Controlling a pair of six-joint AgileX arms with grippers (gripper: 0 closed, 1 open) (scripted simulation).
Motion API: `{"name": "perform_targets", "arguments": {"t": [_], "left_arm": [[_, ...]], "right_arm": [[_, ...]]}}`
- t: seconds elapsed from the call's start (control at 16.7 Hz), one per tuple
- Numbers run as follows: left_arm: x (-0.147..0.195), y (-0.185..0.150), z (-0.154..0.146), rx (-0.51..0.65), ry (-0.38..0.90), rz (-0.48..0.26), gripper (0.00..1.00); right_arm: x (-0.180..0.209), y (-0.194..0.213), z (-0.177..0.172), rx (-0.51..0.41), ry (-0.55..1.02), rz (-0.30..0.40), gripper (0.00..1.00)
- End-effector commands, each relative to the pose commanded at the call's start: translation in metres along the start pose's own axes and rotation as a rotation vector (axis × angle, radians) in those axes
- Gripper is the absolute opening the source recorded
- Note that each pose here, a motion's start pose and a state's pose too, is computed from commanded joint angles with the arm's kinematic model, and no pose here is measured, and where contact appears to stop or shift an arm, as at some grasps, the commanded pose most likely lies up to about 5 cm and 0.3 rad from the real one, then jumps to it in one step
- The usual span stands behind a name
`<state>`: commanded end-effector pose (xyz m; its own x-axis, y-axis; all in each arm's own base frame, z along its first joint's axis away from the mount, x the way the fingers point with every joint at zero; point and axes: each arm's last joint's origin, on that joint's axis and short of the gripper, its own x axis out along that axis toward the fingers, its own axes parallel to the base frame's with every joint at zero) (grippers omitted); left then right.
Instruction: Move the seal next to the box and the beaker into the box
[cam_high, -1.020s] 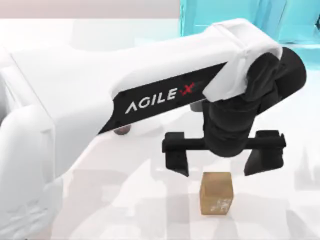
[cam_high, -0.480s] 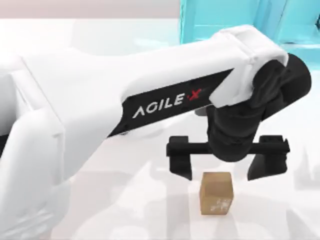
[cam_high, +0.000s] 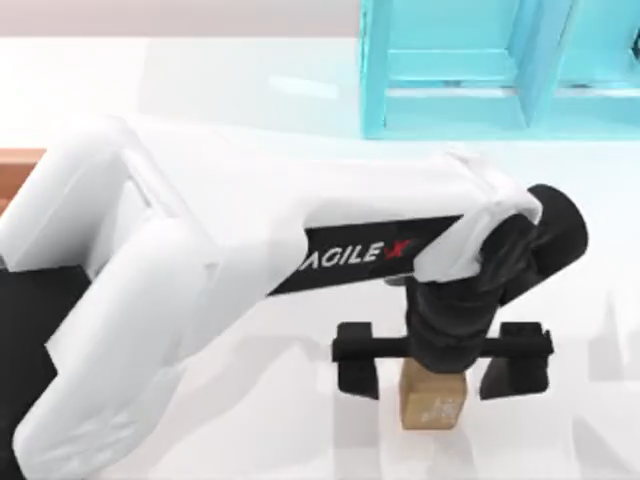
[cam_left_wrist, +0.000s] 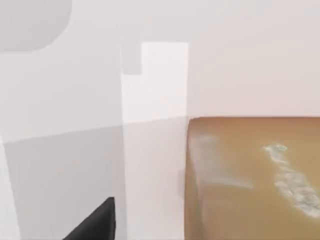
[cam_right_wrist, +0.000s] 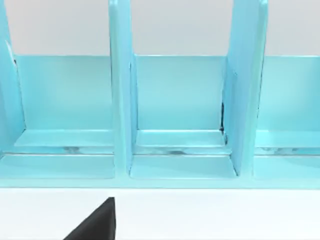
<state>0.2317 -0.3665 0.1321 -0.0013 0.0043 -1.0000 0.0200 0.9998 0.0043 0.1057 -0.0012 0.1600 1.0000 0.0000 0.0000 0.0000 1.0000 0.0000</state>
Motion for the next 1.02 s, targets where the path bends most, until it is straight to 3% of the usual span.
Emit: {"name": "perform_targets", "arguments": {"t": [0.24,1.02], "left_arm": [[0.0012,0.0001,-0.0001,0.000,0.000,0.001,1.00],[0.0012,0.0001,-0.0001,0.000,0.000,0.001,0.02]], "right_arm": [[0.0000,0.0000,0.0000,0.000,0.000,0.000,1.00],[0.0000,0.0000,0.0000,0.000,0.000,0.000,1.00]]}}
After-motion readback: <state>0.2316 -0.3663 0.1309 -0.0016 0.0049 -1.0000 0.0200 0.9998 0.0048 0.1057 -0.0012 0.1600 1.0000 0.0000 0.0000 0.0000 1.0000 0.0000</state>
